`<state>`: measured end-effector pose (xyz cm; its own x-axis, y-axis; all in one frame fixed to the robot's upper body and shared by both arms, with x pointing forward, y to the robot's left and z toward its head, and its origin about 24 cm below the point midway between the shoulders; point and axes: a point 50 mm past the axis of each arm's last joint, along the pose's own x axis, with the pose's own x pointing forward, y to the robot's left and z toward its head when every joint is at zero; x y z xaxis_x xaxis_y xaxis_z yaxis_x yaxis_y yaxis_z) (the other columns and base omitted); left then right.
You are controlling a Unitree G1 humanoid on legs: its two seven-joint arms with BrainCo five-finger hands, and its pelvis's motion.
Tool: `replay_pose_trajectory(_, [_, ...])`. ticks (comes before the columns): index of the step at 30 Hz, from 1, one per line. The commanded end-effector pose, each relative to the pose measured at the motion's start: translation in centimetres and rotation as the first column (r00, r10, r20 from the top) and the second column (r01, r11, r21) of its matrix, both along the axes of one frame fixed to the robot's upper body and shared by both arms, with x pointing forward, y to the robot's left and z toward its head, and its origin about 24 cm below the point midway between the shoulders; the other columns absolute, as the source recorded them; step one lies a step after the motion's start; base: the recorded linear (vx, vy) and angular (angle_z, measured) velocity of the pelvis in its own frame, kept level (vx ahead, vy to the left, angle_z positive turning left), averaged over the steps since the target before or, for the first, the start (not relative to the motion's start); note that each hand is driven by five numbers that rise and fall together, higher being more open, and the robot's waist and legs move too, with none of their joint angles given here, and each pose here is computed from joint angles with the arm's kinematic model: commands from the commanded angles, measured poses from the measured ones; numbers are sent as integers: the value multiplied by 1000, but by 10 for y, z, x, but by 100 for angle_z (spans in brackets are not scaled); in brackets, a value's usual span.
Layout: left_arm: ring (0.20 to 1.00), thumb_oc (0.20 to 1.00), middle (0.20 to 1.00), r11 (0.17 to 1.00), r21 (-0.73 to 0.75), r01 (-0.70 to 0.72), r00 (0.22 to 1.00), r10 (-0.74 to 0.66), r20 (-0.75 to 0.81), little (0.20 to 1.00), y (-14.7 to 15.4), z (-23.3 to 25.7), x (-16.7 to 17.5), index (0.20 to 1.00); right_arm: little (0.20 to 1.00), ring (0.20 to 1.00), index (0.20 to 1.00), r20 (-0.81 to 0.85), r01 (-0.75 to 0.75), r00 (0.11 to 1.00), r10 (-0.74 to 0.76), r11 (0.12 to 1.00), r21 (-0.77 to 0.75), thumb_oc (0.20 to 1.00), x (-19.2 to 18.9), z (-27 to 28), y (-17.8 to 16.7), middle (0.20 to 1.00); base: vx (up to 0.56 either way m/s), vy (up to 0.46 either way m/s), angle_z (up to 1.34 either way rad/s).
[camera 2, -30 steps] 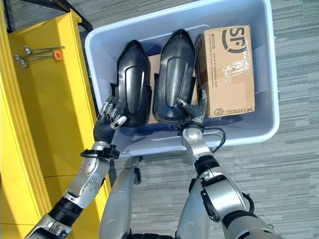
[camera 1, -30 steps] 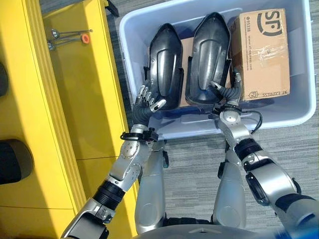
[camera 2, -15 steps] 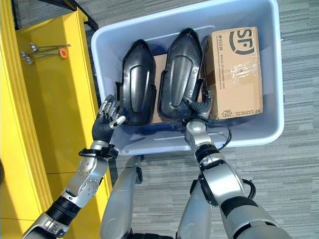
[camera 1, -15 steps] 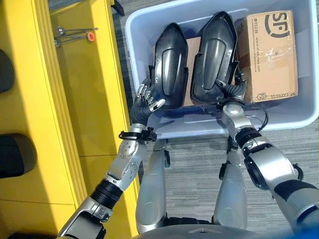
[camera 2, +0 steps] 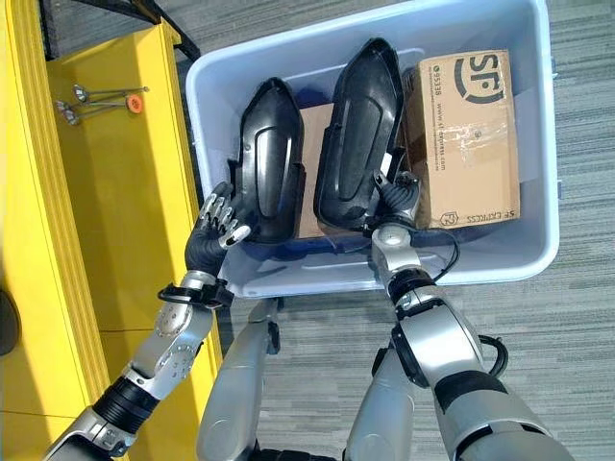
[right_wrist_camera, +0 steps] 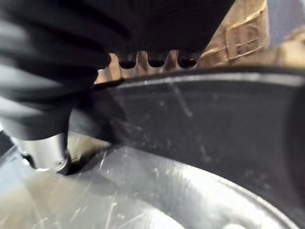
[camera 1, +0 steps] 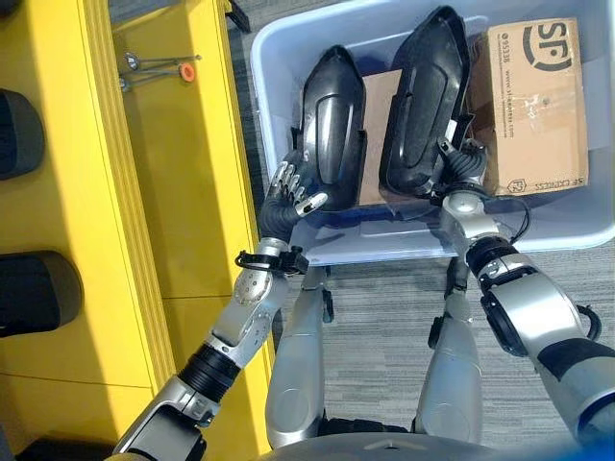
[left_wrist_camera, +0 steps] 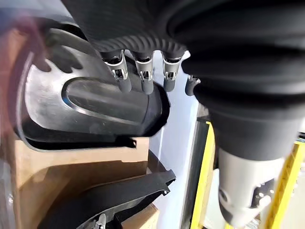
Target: Move parts from the plastic box to the shelf.
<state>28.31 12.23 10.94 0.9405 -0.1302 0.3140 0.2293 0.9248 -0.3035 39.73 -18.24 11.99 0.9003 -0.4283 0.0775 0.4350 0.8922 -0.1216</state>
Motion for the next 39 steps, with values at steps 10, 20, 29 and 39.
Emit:
replay_pose_trajectory(10, [1000, 1000, 1000, 999, -39, 18, 998, -15, 68, 1000, 9, 11, -3, 1000, 200, 200, 200, 286, -165, 947, 146, 985, 41, 200, -19, 28, 28, 200, 26, -31, 3])
replay_pose_trajectory(20, [1000, 1000, 1000, 1000, 19, 2, 1000, -2, -2, 1000, 30, -7, -10, 1000, 200, 200, 200, 478, -299, 833, 278, 954, -34, 200, -44, 63, 42, 200, 52, -30, 4])
replay_pose_trajectory(29, [1000, 1000, 1000, 997, 56, -50, 994, 54, -90, 1000, 52, -32, -26, 1000, 200, 200, 200, 443, -424, 815, 373, 905, 17, 200, -72, 28, 46, 200, 77, -9, -6])
replay_pose_trajectory(39, [1000, 1000, 1000, 955, 69, -288, 931, 296, -212, 1000, 101, -62, -60, 1000, 200, 200, 200, 532, -564, 713, 457, 824, 48, 200, -91, 36, 60, 200, -51, -217, -2])
